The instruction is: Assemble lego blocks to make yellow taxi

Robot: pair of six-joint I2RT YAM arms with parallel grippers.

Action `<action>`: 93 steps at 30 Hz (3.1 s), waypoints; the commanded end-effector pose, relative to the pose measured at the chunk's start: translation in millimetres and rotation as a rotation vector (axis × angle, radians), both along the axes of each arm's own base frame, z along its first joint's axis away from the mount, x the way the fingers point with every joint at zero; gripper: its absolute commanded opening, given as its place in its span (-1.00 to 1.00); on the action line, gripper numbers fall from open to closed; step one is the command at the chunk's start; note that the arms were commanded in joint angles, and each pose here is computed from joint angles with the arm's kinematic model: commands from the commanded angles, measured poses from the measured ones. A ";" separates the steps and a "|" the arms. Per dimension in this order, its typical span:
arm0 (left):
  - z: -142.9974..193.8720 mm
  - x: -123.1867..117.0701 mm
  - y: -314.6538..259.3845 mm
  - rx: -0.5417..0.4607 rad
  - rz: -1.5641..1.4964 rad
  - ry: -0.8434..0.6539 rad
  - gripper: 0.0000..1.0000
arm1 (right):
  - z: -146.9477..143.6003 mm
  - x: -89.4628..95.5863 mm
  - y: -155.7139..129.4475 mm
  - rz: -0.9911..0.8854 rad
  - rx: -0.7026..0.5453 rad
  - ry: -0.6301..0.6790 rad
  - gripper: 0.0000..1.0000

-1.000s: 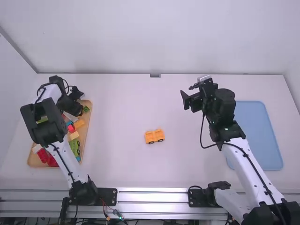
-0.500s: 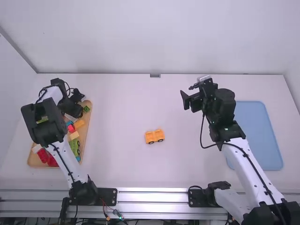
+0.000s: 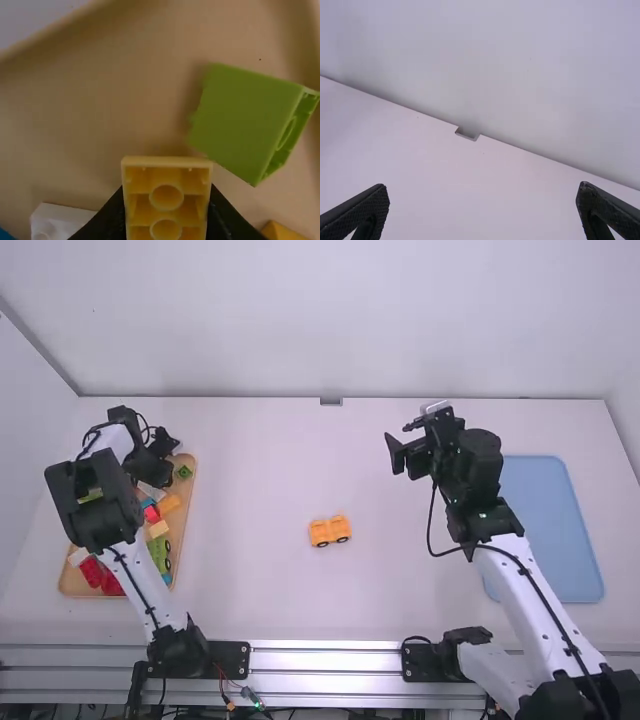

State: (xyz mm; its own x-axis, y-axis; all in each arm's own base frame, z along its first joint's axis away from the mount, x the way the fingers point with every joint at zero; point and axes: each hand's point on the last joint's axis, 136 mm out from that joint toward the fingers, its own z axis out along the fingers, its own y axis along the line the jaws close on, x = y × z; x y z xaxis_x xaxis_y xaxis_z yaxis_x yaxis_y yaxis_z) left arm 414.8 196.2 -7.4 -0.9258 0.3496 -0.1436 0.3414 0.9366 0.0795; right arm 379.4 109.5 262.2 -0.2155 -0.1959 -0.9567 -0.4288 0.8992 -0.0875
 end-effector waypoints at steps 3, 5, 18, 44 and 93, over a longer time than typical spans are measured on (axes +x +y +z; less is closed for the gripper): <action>-5.5 -9.7 3.4 0.002 0.046 0.062 -0.49 | 21.2 3.2 3.0 0.010 0.015 -0.043 0.98; -0.7 -8.7 1.5 -0.011 0.044 0.063 -0.56 | 21.5 1.1 7.6 0.040 0.022 -0.042 0.98; 111.0 25.1 -40.9 -0.101 0.033 -0.204 -0.85 | 18.4 1.9 37.2 0.209 0.090 -0.043 0.98; 240.3 -77.7 -368.1 -1.077 -0.902 -0.803 -0.75 | -13.8 -53.9 160.6 1.144 0.387 -0.039 0.94; 245.5 -98.9 -404.1 -1.208 -1.015 -0.753 -0.72 | -4.3 -67.3 188.0 1.207 0.400 -0.008 -0.15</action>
State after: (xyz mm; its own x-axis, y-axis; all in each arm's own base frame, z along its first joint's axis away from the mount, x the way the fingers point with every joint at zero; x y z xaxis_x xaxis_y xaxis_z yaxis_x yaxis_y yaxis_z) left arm 322.7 -205.2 239.9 -0.0361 0.0914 -0.9952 0.9965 0.0789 -0.0289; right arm 311.8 291.9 250.3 -0.1332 0.0294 -0.9907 -0.9880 -0.0833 0.1303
